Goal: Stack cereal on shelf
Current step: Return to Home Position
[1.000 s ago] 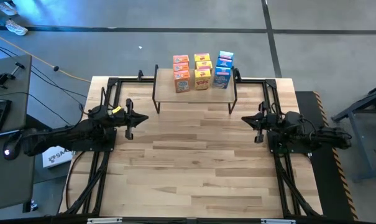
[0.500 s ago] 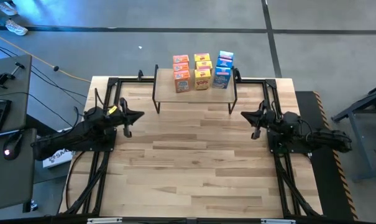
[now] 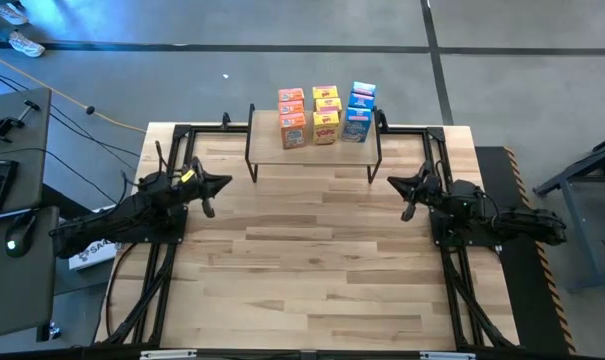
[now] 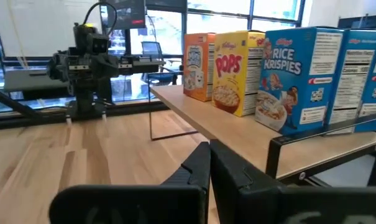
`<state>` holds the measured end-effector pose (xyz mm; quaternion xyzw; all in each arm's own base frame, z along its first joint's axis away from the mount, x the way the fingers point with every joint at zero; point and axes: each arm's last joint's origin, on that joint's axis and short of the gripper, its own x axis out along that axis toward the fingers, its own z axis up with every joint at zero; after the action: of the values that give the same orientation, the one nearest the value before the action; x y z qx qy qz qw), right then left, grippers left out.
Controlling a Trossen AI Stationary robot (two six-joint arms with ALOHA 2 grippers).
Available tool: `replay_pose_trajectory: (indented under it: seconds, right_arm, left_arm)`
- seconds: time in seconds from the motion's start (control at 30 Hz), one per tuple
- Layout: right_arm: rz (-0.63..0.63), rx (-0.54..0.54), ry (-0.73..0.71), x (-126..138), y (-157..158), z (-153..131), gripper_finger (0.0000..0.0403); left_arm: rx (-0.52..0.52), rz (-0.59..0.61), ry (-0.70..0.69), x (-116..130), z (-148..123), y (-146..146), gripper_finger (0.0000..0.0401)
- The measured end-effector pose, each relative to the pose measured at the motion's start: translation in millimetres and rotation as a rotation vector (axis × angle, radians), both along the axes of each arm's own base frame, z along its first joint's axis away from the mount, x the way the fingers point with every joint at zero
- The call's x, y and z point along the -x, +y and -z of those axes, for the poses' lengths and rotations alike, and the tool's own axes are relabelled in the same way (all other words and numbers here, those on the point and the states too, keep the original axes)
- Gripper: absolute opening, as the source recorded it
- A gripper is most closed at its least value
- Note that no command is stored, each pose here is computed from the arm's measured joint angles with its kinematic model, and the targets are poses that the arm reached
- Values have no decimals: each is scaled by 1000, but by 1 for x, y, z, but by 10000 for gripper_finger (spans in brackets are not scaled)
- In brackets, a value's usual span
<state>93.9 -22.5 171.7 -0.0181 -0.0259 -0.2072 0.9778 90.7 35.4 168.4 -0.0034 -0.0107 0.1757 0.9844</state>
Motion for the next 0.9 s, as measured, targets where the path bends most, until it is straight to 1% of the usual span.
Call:
replay_pose_trajectory:
  seconds: [0.13, 0.27, 0.37, 0.47, 0.6, 0.73, 0.8, 0.9]
  right_arm:
    - [33, 8, 1, 0, -1, 0, 0]
    - [84, 41, 13, 1, -2, -1, 0]
    - [116, 35, 9, 2, -3, -1, 0]
    - [116, 35, 10, 1, -3, -1, 0]
    - [116, 41, 13, 1, -3, -1, 0]
    - [115, 59, 23, 1, -3, -1, 0]
    - [115, 59, 23, 1, -3, -1, 0]
    - [115, 59, 23, 1, -3, -1, 0]
  left_arm:
    - [41, -67, -2, 0, 1, 2, 0]
    - [44, -66, 7, 0, 2, 2, 0]
    - [48, -65, 19, -1, 3, 2, 0]
    - [66, -66, 31, -2, 4, 3, 0]
    - [145, -71, 41, -4, 7, 4, 0]
    - [194, -129, 45, -6, 10, 6, 0]
    - [197, -157, 50, -6, 10, 7, 0]
    - [198, -158, 56, -6, 11, 7, 0]
